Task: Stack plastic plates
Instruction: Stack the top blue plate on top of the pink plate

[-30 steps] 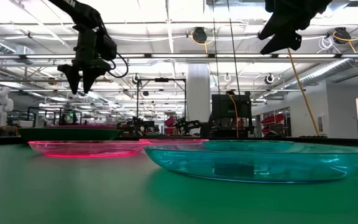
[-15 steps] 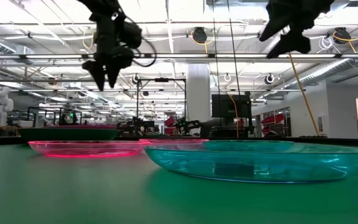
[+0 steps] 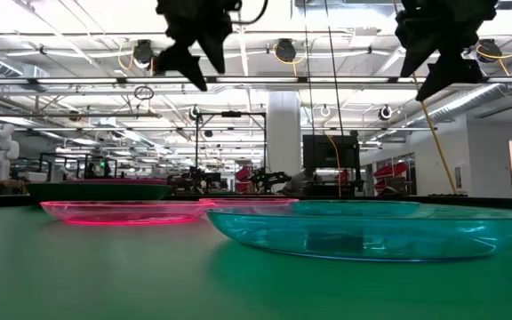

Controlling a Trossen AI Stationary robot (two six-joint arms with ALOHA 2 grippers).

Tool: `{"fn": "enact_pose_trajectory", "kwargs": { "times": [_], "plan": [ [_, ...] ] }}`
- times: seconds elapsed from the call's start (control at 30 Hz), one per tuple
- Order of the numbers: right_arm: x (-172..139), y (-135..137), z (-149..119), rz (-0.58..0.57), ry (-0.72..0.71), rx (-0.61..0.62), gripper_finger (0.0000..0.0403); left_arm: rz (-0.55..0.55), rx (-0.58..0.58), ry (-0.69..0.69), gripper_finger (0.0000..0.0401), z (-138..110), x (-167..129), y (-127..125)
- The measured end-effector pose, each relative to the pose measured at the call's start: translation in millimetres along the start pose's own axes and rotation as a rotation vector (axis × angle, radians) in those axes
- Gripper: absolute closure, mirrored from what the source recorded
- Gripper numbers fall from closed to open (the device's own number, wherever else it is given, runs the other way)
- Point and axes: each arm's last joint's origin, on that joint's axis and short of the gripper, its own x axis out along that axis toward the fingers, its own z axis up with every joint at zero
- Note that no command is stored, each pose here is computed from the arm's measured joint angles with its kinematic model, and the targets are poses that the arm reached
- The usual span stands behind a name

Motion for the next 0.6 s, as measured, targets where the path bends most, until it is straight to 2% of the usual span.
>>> {"fn": "enact_pose_trajectory", "kwargs": {
  "times": [0.17,0.37,0.6],
  "plan": [
    [0.1,-3.0,-6.1,-0.042,0.048,0.004,0.0135,0.016,-0.017,-0.015,0.0155,-20.8,2.0,-29.1],
    [16.2,-11.4,-14.8,-0.093,0.097,0.058,0.0135,-0.087,-0.056,-0.098,0.0155,-36.8,0.9,-65.0],
    [45.2,-17.1,-24.7,-0.041,0.184,0.100,0.0135,-0.148,-0.111,-0.207,0.0155,-51.4,-2.8,-92.5]
  ]
}}
